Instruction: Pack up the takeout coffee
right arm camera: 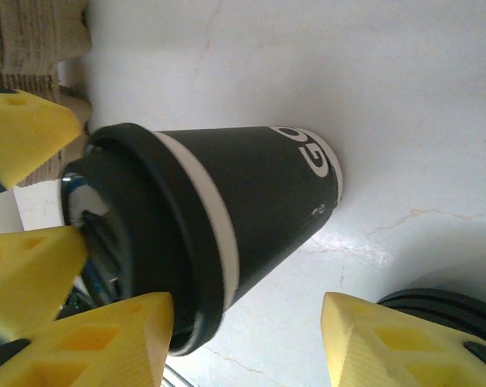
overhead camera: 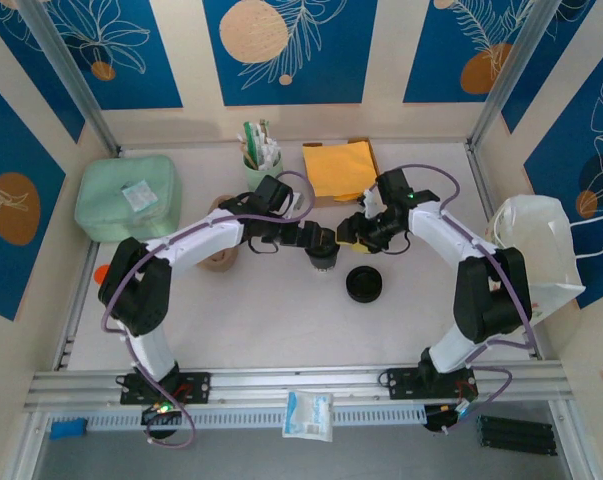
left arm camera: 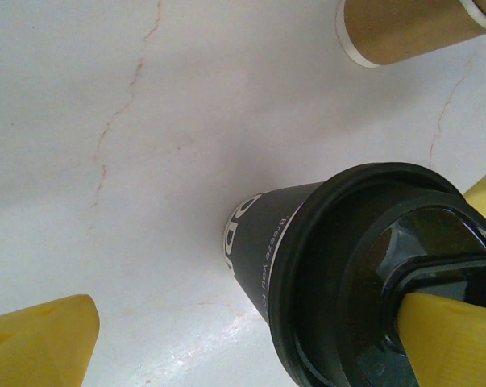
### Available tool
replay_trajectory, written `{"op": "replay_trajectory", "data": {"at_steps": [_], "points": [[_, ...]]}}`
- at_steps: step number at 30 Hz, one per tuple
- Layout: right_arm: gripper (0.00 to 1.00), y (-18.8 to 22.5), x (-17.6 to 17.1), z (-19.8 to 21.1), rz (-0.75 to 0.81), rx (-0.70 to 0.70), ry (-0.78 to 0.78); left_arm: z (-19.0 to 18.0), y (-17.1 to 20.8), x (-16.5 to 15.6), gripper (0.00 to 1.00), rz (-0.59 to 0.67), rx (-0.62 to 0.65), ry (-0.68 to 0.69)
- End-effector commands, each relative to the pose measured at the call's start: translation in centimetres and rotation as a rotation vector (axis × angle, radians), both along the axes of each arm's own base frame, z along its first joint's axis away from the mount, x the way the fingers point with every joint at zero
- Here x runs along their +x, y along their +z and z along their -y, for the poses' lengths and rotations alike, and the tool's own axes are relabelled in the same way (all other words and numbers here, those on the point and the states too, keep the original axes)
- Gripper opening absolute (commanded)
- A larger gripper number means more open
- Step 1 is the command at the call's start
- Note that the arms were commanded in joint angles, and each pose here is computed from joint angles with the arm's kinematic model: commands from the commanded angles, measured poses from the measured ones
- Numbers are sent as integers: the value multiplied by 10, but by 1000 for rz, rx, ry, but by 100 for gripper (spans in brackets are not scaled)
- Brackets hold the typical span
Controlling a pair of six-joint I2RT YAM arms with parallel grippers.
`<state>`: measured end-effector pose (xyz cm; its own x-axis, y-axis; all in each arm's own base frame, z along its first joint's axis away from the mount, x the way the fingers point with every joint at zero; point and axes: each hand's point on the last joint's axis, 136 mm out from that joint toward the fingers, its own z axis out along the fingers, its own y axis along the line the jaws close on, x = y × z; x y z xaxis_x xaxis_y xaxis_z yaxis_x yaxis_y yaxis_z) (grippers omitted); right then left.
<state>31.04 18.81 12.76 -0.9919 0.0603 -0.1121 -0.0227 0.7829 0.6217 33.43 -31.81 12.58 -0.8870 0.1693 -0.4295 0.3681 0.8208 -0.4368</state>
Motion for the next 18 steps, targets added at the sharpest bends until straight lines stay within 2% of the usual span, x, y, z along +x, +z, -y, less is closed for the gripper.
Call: {"op": "replay_trajectory", "data": {"at_steps": [1, 12, 18], "points": [[53, 34, -3, -16, 59, 81, 50, 7, 11, -9, 96, -17, -21, -32], [54, 53, -5, -22, 94, 119, 56, 11, 32, -6, 96, 9, -47, -40], [54, 45, -3, -14, 94, 33, 41, 11, 42, -4, 96, 27, -51, -37]]}}
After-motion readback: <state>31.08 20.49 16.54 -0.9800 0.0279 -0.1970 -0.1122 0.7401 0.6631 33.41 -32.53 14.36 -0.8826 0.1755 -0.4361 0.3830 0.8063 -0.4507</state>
